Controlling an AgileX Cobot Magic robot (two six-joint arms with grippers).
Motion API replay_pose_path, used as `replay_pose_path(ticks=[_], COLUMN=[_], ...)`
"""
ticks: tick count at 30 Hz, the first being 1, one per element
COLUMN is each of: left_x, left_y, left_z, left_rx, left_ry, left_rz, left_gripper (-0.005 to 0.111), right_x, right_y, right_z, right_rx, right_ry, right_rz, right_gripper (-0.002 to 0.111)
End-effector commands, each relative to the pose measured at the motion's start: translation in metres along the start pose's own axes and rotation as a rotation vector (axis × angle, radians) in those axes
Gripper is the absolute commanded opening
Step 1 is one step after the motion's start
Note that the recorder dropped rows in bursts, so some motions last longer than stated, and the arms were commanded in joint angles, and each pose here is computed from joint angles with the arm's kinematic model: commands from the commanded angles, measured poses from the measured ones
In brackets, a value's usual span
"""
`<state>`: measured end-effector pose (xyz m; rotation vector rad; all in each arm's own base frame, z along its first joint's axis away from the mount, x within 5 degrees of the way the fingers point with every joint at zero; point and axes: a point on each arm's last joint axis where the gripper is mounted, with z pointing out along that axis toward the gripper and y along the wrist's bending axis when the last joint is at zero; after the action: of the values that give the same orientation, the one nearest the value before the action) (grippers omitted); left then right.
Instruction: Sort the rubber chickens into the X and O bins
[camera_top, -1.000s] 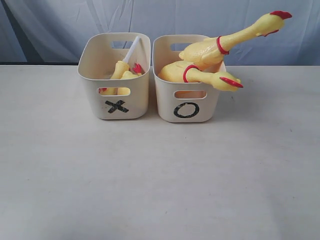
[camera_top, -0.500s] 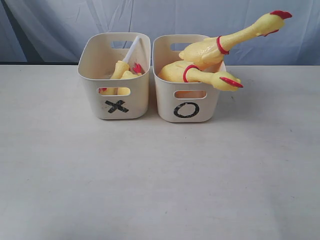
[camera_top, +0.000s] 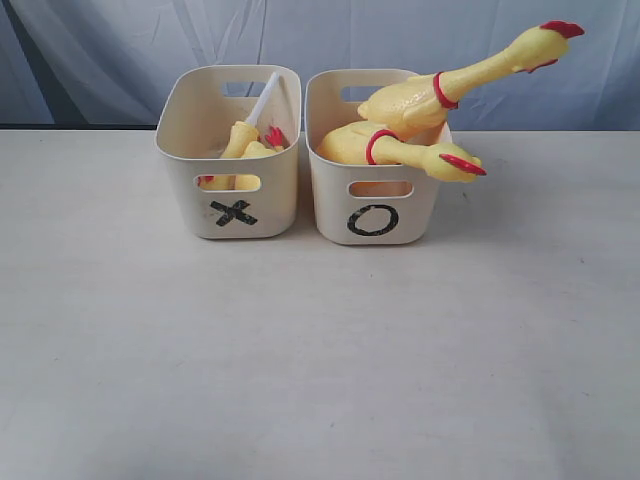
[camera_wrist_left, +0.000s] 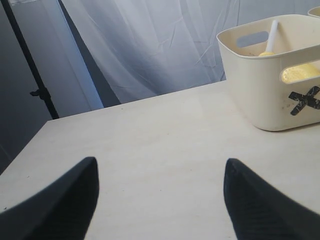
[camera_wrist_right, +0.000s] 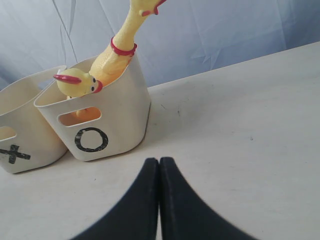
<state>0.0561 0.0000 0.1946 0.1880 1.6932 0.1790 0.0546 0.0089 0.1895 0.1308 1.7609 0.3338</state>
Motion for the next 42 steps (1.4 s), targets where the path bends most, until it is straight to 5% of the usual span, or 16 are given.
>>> replay_pose_path(ticks=[1,13,20,38,42], left_x=[0.0015,0.0021,-0.0012,0.0008,0.0012], left_y=[-0.0002,0.0001,0.0022,0.0017,0.0016], left_z=[-0.0002,-0.0002,-0.0003,-0.0002,-0.0002], left_rx=[-0.002,-0.006,-0.030,-0.024,-0.022], left_ry=[0.005,0.011,-0.023,-0.002,0.003], left_rz=[-0.003,0.020,0.088,0.080,0.076], left_gripper=[0.067,0.064,0.001,0.000,0.000], right_x=[0.0002,0.0002,0.0002,0.0018,0.0016], right_y=[-0.0005,-0.0005,-0.0005,-0.0010,-0.0010], right_z=[-0.0003,-0.0003,-0.0003,-0.0003,-0.0003], right_rx=[0.004,0.004,0.004,0.010,0.009], right_ry=[-0.008,-0.008,-0.008,0.010,0.009], right_rz=[-0.008,-0.008,-0.008,-0.016,-0.144], right_gripper=[-0.001,-0.001,-0.001,-0.001,-0.001])
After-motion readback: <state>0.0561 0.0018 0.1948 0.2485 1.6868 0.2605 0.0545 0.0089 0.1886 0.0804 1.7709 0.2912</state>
